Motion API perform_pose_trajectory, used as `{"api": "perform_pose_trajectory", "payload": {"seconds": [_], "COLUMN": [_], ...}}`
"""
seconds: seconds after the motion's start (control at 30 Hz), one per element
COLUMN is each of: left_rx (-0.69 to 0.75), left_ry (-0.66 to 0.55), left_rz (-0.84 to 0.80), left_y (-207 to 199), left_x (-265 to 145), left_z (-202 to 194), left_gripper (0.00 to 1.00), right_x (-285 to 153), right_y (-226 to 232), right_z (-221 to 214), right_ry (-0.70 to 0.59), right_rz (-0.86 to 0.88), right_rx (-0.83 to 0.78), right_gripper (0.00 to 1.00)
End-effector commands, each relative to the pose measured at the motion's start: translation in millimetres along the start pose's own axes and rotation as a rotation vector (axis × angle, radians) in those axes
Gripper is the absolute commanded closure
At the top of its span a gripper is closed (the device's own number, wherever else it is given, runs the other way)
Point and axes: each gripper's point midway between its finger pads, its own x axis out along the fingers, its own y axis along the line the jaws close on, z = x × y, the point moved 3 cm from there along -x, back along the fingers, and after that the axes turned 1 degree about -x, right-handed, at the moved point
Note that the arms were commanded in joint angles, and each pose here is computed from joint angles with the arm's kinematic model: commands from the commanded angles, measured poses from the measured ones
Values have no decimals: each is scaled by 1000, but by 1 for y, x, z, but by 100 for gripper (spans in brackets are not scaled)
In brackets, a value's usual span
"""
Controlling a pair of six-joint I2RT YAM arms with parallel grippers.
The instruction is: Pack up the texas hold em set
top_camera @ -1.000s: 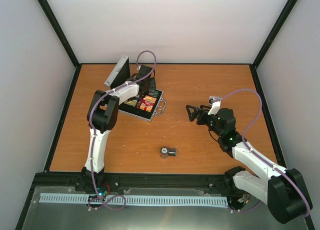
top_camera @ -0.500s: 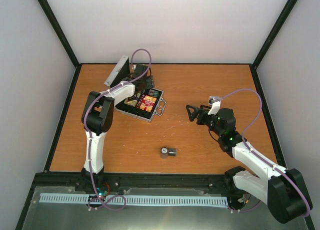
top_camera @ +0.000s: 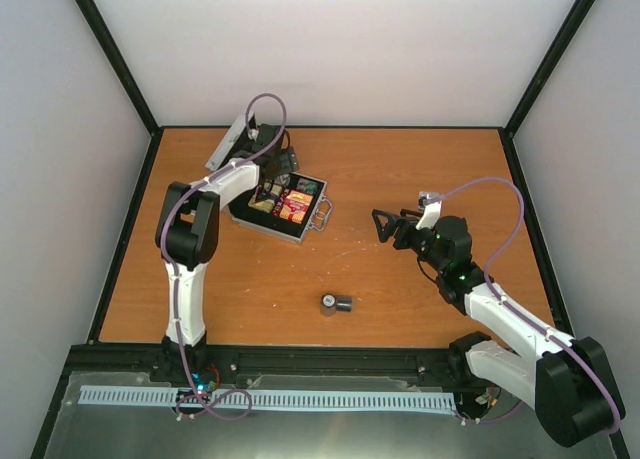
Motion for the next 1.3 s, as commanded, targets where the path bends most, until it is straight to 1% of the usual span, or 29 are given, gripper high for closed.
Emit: {"api": "perform_pose_trajectory", "payload": {"seconds": [0.0,0.13,0.57,0.8,0.97,1.27], "left_rx": [-20,-10,-7,10,11,25], "left_ry": [15,33,22,58,67,126], "left_rz": [24,26,68,66,41,-42], "left_y": [-1,-3,1,-2,-5,-16], "left_x": [8,14,19,28,26,27], "left_z": [5,4,6,2,0,-9], "left_gripper": [8,8,9,9,9,9], "right_x": [-3,-4,-3,-4,-4,-4], "right_y": [2,2,1,2,1,2], "right_z": [9,9,8,8,8,8], "right_ry": [-38,-39,-36,-39,-39,-37], "right_rz": [10,9,8,10,9,10], "right_rx": [-13,-12,-12,-13,-13,-12], "right_gripper": [0,0,0,0,0,0]}}
